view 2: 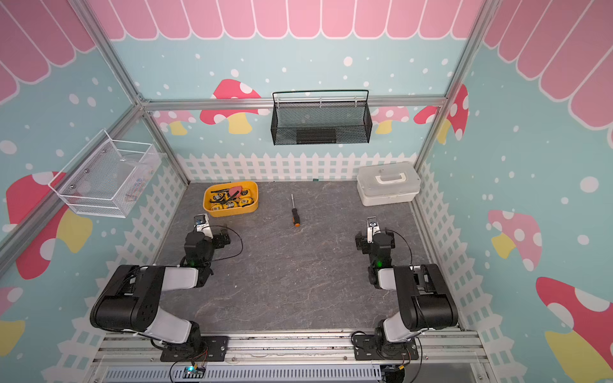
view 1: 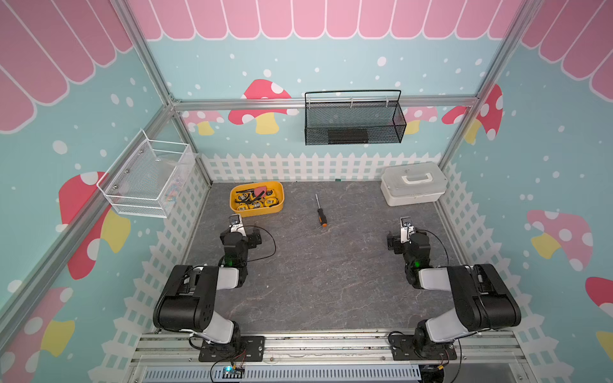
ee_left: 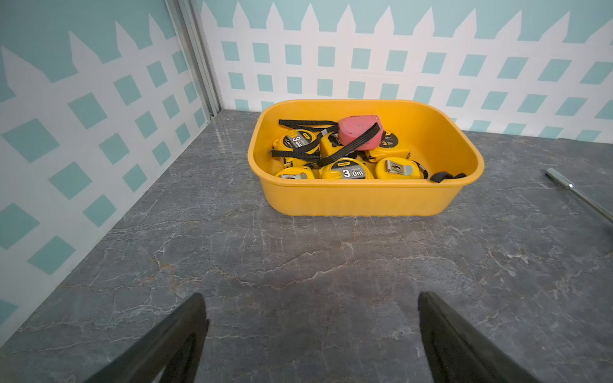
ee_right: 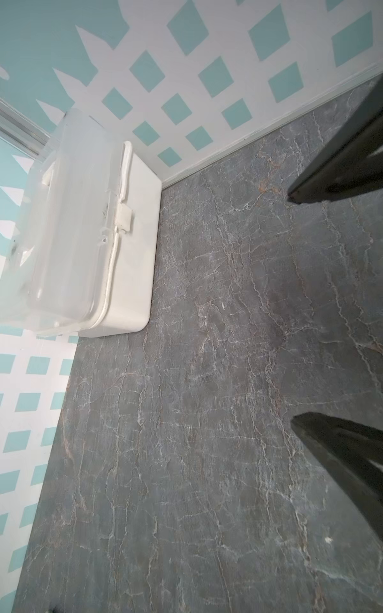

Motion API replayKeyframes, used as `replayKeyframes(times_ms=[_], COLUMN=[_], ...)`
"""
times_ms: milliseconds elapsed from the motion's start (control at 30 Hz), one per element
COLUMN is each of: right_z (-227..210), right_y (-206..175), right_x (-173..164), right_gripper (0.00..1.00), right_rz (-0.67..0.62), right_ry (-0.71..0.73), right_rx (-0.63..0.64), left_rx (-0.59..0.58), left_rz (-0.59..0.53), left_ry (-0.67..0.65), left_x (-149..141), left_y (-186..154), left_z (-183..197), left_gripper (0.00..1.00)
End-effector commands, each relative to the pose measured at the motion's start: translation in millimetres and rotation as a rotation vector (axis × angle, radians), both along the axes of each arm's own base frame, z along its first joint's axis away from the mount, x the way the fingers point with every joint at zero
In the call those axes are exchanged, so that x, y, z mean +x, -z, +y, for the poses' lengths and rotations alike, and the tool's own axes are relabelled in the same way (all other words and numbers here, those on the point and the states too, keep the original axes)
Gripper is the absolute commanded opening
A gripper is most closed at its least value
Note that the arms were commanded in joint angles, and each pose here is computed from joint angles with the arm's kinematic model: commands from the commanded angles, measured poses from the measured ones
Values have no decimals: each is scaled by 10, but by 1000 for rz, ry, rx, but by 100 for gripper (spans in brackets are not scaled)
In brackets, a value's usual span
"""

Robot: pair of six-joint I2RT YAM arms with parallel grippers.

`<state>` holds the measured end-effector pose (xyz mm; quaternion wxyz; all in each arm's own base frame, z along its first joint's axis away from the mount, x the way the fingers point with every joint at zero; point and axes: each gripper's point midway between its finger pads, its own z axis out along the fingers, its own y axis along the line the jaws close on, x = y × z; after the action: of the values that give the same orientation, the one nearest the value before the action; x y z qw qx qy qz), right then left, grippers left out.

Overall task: Take the tape measure out of the storage box
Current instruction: Move the storage box to the center of the board.

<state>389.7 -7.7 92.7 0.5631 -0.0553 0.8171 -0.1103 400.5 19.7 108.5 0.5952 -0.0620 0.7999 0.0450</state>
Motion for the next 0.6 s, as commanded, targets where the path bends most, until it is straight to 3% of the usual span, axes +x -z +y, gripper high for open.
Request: replayKeyframes(times_ms=[0,567], right_z=[6,6], right_y=[-46,-41], right_x=[17,19], right_gripper=[99,99], right_rz=[-14,-13], right_ry=[5,5], right_rx=[-10,-9], left_rx=[-8,-10], left_rz=[-15,-13], left_ry=[24,25], left_x=[35,36], left_y=[-60,-53], left_z=[-45,-50], left_gripper=[99,99])
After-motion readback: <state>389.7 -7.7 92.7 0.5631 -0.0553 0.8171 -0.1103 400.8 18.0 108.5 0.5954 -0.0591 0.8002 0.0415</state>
